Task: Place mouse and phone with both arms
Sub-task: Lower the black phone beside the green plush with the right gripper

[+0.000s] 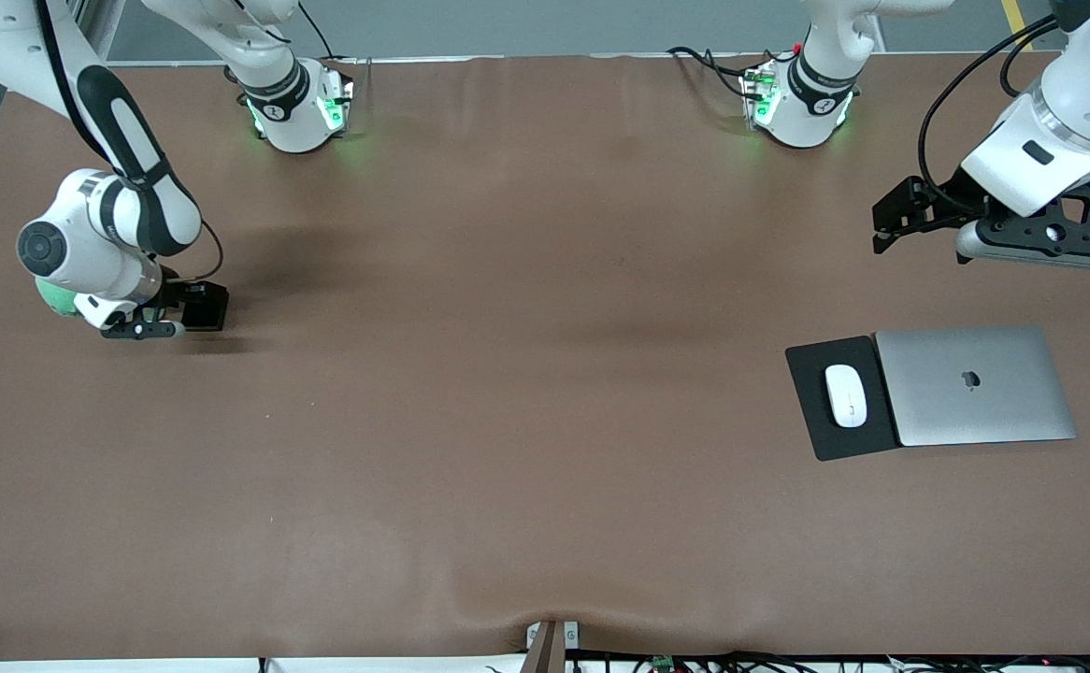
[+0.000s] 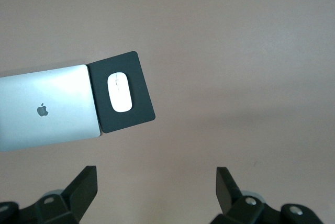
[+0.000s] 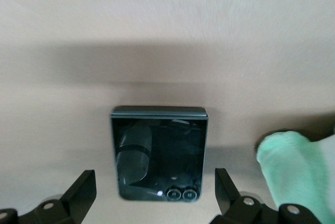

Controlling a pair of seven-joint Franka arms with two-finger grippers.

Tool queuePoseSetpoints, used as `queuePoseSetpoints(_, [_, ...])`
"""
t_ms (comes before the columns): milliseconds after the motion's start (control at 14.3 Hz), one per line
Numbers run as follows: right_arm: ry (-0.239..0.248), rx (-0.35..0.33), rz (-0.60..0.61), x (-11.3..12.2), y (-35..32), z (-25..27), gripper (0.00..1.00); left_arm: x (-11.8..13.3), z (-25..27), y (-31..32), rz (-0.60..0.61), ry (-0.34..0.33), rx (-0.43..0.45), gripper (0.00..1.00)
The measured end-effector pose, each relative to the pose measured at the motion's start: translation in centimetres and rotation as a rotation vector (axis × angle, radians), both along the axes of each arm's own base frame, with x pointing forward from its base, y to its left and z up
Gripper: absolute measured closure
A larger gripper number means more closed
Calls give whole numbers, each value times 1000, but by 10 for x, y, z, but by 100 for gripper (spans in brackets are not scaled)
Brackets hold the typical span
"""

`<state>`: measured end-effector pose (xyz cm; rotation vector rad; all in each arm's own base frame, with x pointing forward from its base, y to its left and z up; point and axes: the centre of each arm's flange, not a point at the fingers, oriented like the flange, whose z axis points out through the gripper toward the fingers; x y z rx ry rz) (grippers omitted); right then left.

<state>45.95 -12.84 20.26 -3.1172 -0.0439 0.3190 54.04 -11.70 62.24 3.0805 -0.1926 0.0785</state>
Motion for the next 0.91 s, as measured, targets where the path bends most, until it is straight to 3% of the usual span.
queuePoseSetpoints(490, [2,10,37,75,8,137,0,0,3,0,0,-6,-1,0])
queuePoseSetpoints(909, [-45,-3,77,114,25,219,0,0,3,1,2,-7,-1,0])
